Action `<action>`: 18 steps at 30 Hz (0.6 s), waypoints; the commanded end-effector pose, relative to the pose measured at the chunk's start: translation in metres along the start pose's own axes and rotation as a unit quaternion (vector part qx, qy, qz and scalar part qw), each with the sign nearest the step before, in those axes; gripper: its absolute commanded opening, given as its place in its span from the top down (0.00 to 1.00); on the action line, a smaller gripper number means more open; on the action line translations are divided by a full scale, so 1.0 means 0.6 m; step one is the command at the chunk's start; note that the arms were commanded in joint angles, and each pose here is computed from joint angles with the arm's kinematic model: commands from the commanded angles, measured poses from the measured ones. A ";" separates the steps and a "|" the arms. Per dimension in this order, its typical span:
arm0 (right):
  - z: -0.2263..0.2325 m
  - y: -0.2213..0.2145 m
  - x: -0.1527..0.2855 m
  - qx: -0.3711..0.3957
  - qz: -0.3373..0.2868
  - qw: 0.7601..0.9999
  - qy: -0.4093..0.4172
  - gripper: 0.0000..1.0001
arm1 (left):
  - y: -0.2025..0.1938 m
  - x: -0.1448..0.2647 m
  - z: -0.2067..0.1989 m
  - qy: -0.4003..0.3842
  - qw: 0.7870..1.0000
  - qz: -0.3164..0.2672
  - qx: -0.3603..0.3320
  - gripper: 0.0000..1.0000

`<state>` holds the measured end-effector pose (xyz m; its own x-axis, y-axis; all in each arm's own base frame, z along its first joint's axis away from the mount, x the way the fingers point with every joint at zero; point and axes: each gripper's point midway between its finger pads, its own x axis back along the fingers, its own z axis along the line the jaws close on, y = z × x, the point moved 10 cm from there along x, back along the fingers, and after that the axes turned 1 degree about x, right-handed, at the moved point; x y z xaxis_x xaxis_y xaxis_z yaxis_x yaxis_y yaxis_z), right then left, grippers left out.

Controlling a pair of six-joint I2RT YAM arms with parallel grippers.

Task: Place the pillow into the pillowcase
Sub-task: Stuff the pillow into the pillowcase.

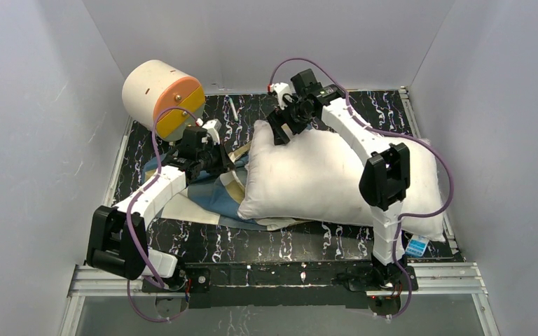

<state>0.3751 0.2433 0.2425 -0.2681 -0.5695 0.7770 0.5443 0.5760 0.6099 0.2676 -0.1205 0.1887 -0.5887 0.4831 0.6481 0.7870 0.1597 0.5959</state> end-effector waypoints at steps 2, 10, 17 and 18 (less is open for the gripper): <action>0.049 0.044 0.101 0.120 -0.052 0.989 0.074 0.02 | 0.001 -0.006 0.004 0.003 1.000 0.000 0.010 1.00; 0.029 -0.009 -0.019 0.110 0.027 0.990 0.089 0.02 | 0.008 -0.011 0.004 0.008 1.000 -0.002 0.010 1.00; 0.030 -0.052 -0.077 0.064 0.071 0.987 0.132 0.65 | 0.016 -0.009 0.013 0.075 0.997 0.001 0.030 1.00; 0.032 -0.059 -0.069 0.063 0.071 0.988 0.125 0.76 | 0.021 -0.007 0.012 0.077 0.997 -0.001 0.025 1.00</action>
<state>0.3701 0.2686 0.2034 -0.0444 -0.6298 0.7755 0.4032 0.6989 0.5907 0.2740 -0.1182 0.1765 -0.5823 0.4055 0.7046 0.8076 0.1894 0.5584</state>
